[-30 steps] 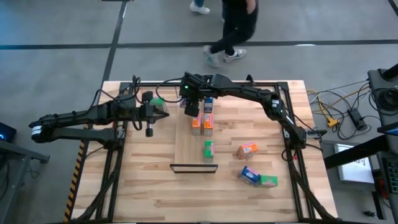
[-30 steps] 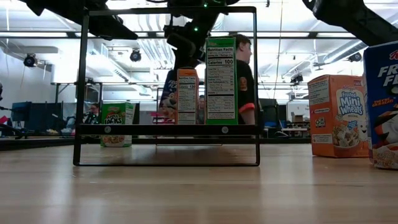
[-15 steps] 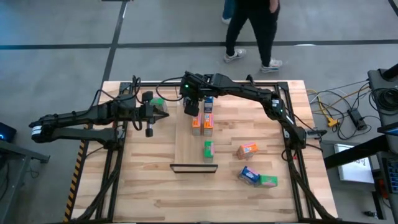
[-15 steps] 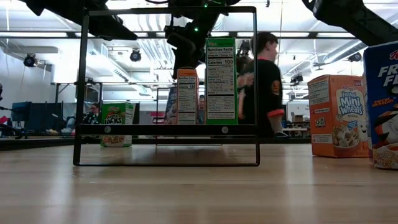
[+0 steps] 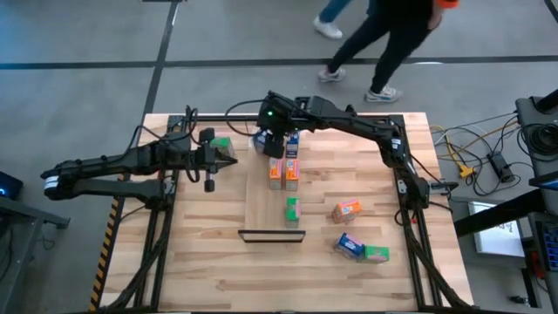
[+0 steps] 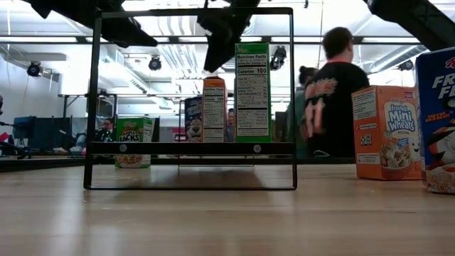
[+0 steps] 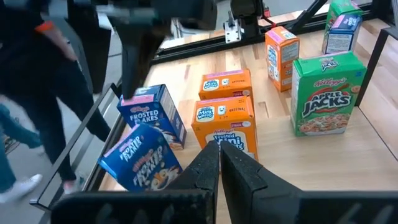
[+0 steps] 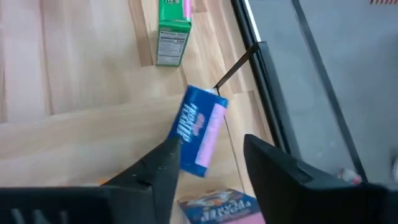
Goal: Stack cereal on shelf
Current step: Put the top blue cereal box on the shelf aligned with the other blue cereal box
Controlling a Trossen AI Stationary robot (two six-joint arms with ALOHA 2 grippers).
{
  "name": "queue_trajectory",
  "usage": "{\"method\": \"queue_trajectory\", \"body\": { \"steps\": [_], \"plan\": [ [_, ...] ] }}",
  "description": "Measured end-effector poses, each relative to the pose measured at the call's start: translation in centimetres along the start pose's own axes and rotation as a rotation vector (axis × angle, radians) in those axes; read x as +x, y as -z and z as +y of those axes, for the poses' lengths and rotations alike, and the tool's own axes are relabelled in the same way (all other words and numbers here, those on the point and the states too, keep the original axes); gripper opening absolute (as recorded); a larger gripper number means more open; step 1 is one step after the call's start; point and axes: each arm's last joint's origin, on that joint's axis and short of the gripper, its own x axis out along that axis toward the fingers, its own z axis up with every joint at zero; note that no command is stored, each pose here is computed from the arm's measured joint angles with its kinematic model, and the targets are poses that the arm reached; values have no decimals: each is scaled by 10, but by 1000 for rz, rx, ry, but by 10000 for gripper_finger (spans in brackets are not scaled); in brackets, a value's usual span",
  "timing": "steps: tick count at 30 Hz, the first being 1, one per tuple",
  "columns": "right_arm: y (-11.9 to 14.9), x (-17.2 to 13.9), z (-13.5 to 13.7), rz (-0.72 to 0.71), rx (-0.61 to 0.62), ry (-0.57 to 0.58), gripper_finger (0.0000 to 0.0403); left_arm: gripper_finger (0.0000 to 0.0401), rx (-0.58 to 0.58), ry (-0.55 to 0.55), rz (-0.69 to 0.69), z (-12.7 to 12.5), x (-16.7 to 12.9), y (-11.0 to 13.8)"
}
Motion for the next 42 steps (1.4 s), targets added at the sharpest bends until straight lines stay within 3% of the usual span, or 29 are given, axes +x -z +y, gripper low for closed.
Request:
{"method": "queue_trajectory", "body": {
  "steps": [6, 11, 20, 29, 42],
  "plan": [
    [5, -4, -7, 39, -73, -4, 75, 0, 6, 4, 40, 0, 20, 3],
    [14, -1, -22, 66, -114, -122, 14, 0, 14, -131, 102, 6, 46, 8],
    [30, 13, -59, 36, -102, -260, 12, 0, -12, -192, 236, 27, 86, 35],
    [45, 51, -54, 31, -105, -265, 12, 0, -25, -215, 286, 44, 101, 52],
    [48, 52, -49, 19, -106, -262, 12, 0, -32, -251, 275, 54, 103, 55]
  ]
}}
